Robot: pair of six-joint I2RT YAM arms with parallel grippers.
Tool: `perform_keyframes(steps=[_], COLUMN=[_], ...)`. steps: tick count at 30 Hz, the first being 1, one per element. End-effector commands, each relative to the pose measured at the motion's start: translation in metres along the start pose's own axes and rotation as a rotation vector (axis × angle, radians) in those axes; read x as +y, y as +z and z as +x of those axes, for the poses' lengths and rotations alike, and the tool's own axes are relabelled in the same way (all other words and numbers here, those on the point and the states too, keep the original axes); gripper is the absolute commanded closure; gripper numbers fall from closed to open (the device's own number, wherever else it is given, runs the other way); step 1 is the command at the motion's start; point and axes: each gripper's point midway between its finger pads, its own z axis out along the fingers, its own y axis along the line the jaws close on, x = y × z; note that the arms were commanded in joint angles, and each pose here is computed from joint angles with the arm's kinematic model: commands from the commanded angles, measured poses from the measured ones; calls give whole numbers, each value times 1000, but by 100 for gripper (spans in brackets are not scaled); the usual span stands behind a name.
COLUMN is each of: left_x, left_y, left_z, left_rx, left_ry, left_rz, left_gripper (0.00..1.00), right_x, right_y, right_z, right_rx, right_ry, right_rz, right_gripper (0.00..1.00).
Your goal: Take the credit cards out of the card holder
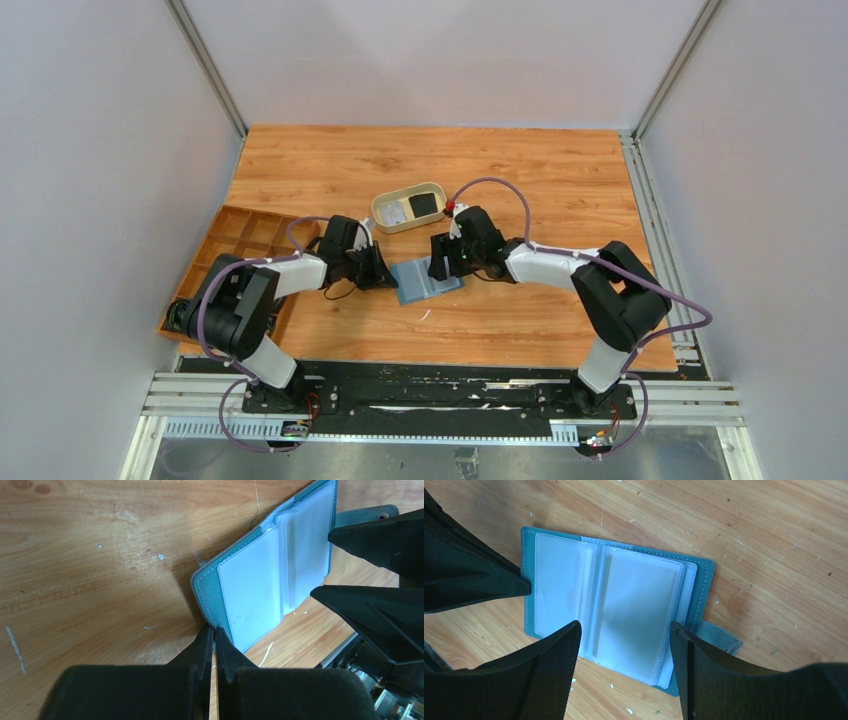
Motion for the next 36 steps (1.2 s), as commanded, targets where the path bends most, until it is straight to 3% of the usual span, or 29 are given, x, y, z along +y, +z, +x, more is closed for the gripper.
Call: perform_keyframes(steps=[1,8,27,36], left_x=[67,69,70,69], left_y=[-3,-3,-3,-4], left_z=[39,41,44,43], left_rx=[100,101,100,95], left_ry=[-23,-24,-24,-23], left_rz=[-274,-276,-272,-269], left_gripper=[100,100,100,100], right_x=[-5,24,41,84], right_y=[0,-6,-23,-26], right_z=[30,25,4,-12], right_rx=[76,63,24,15], right_ry=[15,27,-11,-39], right_rz=[9,-139,-169,-322], right_gripper=[30,32,33,34])
